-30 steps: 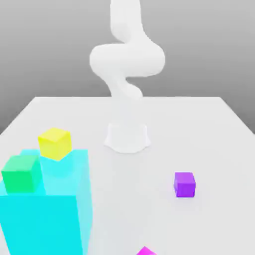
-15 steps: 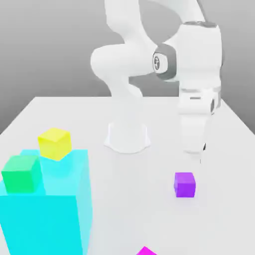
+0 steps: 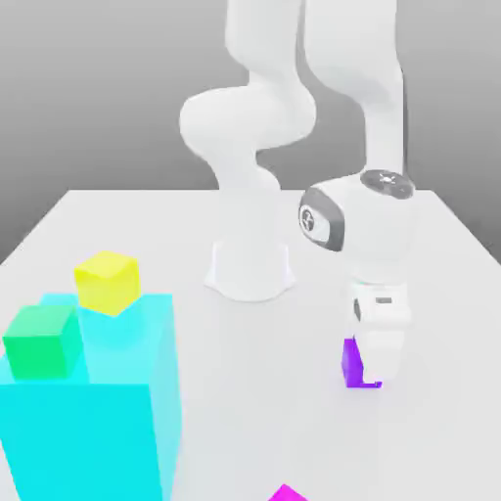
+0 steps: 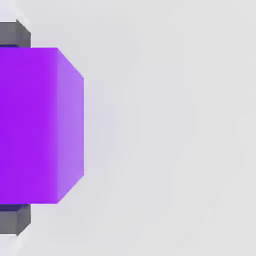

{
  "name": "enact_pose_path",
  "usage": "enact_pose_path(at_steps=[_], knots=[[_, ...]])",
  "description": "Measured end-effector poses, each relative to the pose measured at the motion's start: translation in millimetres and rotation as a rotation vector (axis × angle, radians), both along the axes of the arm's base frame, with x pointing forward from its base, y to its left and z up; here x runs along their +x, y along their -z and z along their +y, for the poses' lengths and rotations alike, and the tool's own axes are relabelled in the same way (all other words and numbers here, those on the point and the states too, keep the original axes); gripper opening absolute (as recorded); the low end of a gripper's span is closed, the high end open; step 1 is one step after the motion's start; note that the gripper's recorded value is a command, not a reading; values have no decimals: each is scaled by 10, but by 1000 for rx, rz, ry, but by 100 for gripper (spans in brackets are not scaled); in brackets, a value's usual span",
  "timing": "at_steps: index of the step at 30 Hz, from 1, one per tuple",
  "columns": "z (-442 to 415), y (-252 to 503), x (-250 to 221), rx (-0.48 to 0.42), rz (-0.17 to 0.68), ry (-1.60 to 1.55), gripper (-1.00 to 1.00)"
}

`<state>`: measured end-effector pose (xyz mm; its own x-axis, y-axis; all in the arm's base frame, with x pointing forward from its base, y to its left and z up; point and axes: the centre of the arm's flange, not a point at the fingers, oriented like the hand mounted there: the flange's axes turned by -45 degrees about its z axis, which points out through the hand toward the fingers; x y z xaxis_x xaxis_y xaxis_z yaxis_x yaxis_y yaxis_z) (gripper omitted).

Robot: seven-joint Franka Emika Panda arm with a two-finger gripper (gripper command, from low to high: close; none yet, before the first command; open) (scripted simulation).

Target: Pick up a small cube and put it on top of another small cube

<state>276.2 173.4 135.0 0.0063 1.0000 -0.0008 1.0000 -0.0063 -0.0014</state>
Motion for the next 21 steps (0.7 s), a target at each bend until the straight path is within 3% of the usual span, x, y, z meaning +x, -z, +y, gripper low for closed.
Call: enact_pose_path(at_steps=[11,21], knots=[[-1,-562,2,0,0,1,-100],[-1120,-1659,1157,-2,-7,695,-100]])
